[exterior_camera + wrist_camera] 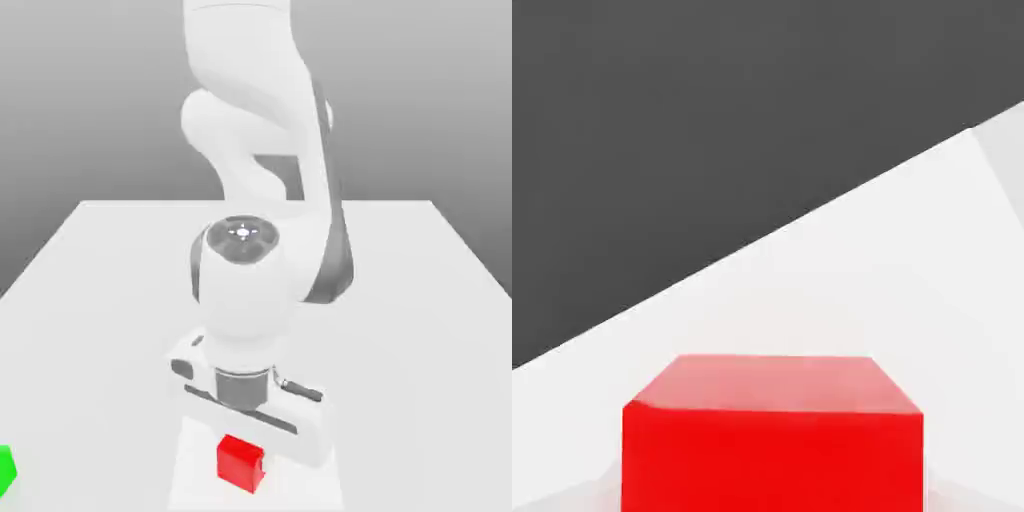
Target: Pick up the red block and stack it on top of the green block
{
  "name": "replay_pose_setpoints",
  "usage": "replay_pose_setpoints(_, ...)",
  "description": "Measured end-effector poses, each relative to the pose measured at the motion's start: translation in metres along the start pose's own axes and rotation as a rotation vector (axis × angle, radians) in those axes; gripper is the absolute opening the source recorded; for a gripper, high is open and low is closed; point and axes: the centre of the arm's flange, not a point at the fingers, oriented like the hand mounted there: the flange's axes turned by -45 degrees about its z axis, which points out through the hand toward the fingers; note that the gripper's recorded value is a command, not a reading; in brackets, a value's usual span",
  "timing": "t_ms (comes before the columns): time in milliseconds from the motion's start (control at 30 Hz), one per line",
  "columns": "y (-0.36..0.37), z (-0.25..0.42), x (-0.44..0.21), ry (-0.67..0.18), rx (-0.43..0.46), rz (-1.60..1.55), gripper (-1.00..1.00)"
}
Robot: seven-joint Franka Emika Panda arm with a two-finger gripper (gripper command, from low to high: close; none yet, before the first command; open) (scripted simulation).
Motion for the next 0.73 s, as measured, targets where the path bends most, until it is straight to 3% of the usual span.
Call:
replay_pose_setpoints(167,0.039,-0.036,0.039,-0.005,0.002,0.108,-1.0)
replay_pose_setpoints(467,0.233,-0.063,0.145,-0.004,0.003,0.505,-1.0)
replay_pose_setpoints(600,0.271,-0.023,0.156,0.0,0.0,0.567,-1.0)
replay_pose_setpoints(633,0.272,-0.011,0.155,0.0,0.0,0.569,1.0)
replay_pose_setpoints(733,0.272,-0.011,0.155,0.0,0.0,0.569,1.0)
